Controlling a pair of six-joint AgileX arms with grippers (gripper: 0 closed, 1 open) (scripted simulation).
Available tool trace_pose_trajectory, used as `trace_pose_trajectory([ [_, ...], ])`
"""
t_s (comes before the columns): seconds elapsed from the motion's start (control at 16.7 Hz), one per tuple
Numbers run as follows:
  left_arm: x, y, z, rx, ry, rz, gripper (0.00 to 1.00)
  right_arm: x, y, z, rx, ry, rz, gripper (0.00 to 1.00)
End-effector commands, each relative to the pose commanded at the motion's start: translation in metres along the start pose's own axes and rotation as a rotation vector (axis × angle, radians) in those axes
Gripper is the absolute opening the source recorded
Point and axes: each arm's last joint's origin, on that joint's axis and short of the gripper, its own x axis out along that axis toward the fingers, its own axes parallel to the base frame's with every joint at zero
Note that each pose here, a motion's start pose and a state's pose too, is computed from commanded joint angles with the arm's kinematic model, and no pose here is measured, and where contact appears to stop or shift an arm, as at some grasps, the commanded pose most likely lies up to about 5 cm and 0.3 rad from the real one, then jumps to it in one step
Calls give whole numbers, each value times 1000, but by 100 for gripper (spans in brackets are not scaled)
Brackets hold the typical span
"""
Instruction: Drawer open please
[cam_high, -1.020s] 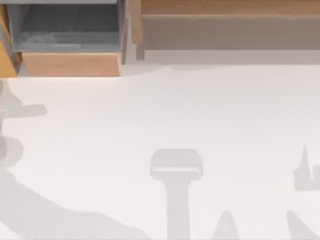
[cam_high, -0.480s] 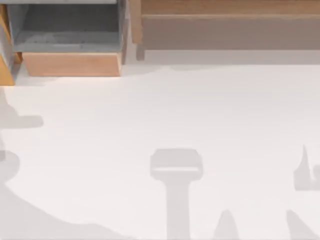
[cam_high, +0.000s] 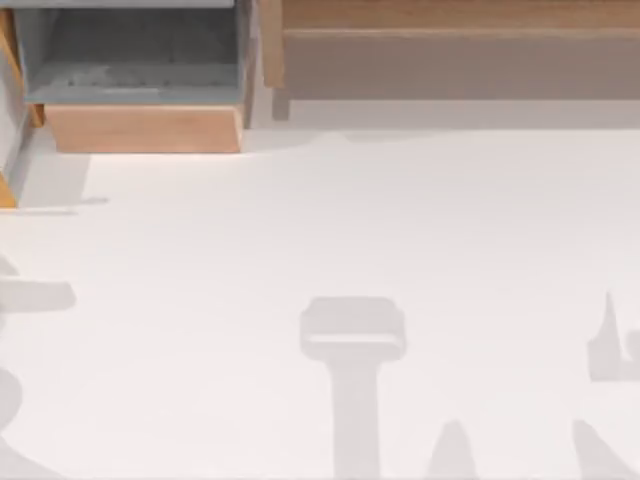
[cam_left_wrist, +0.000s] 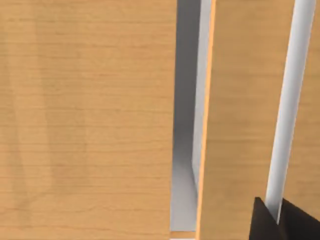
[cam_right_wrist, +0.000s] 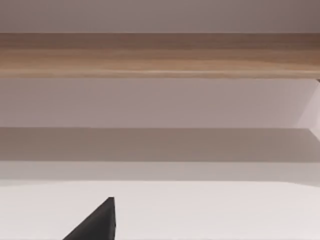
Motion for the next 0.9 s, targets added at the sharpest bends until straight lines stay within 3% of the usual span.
trace_pose_trajectory([
  [0.3,0,0,1,2,-4,1,0,0,0,0,0,0,0,100],
  [0.72,-57,-3,2,-2,-4,-3,0,0,0,0,0,0,0,100],
  [0.9,-62,-2,2,1,-5,-1,0,0,0,0,0,0,0,100],
])
